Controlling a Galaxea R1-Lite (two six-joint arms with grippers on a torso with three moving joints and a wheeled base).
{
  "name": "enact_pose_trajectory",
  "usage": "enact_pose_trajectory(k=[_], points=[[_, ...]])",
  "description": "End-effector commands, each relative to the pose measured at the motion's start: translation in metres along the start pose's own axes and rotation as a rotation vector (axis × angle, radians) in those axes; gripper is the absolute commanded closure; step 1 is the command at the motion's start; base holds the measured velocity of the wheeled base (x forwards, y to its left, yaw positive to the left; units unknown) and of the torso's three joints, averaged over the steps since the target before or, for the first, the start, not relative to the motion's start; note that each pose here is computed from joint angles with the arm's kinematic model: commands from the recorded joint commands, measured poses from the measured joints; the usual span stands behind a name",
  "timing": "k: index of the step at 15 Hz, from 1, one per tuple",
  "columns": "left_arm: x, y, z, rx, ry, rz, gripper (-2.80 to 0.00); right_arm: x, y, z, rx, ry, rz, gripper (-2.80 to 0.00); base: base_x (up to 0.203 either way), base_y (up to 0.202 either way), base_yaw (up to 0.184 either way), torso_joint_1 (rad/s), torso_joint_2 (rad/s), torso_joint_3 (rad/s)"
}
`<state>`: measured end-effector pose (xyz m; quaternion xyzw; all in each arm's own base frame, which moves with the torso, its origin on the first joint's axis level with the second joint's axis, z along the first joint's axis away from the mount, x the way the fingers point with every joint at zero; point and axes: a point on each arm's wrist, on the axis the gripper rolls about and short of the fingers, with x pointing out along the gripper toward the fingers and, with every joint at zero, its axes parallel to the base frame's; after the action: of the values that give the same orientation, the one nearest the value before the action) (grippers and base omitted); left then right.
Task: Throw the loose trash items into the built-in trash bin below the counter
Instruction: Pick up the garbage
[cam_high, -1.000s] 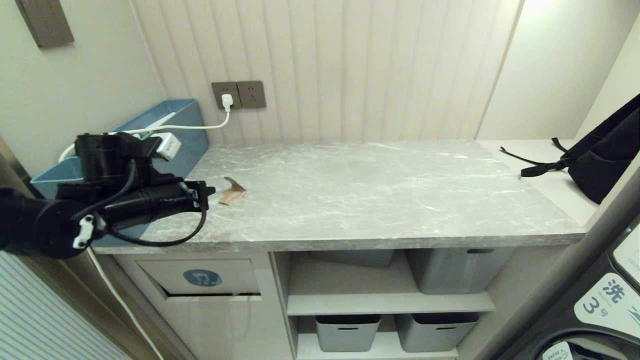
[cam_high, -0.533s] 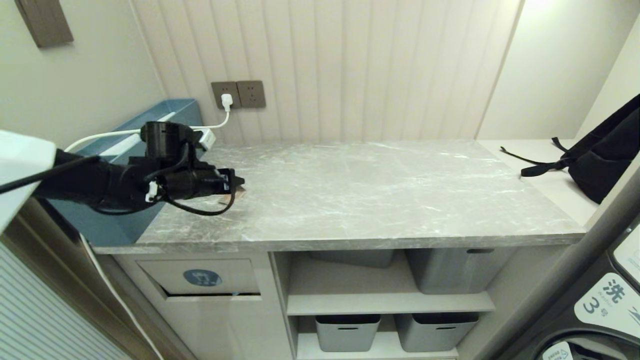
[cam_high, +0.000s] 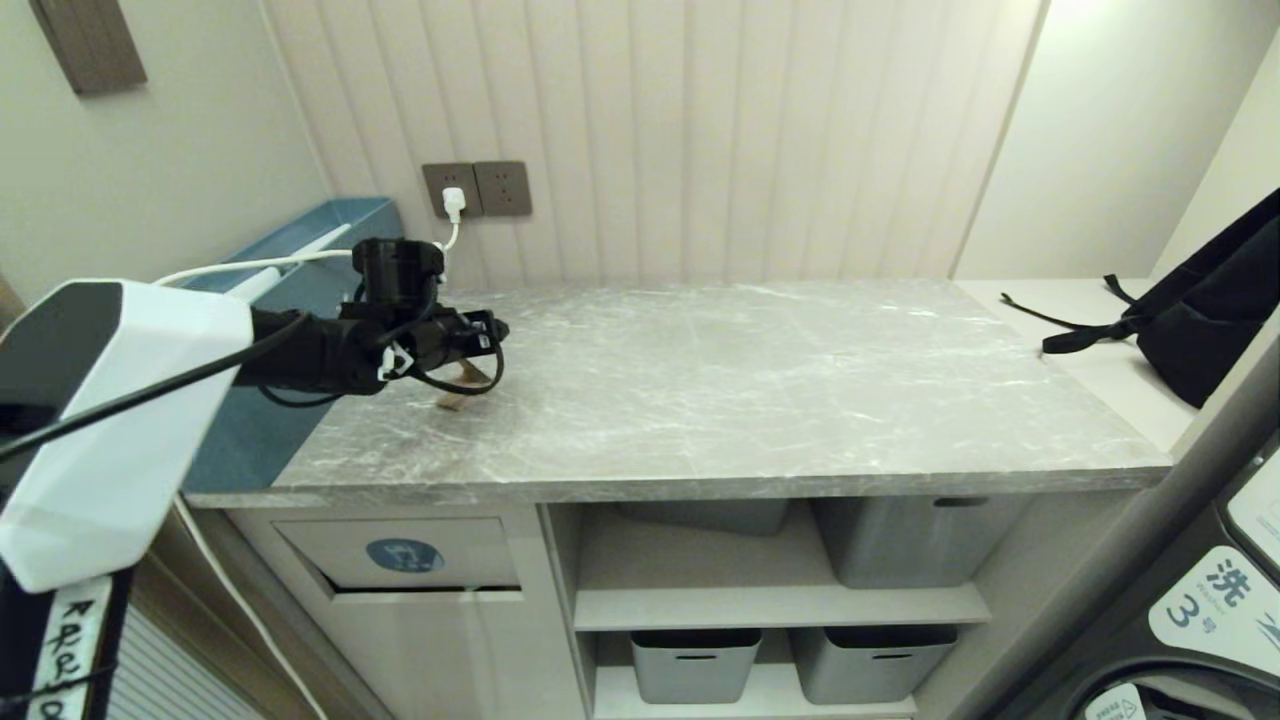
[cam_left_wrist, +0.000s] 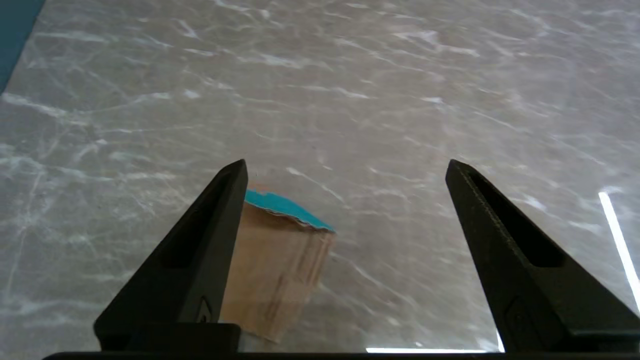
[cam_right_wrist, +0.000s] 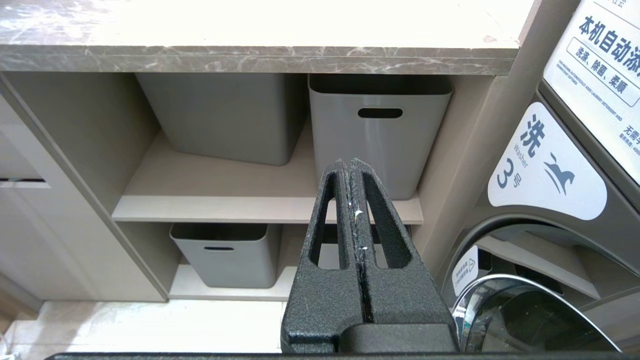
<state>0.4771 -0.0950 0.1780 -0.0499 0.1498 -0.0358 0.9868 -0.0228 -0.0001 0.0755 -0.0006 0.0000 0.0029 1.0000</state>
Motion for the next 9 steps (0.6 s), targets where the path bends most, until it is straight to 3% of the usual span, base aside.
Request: enact_pose_trajectory(k=[1,9], points=[[0.013,0.000,-0.013,0.004,0.018,0.021,-2.80,0.000,0.000,0.000,0.000,-0.002,0.000,0.00,0.000,0.000,0.000,0.000,0.00,0.000],[0.034,0.003,-0.031,0.006,0.020,0.151,-2.80,0.000,0.000,0.000,0.000,-0.002,0.000,0.00,0.000,0.000,0.000,0.000,0.00,0.000]])
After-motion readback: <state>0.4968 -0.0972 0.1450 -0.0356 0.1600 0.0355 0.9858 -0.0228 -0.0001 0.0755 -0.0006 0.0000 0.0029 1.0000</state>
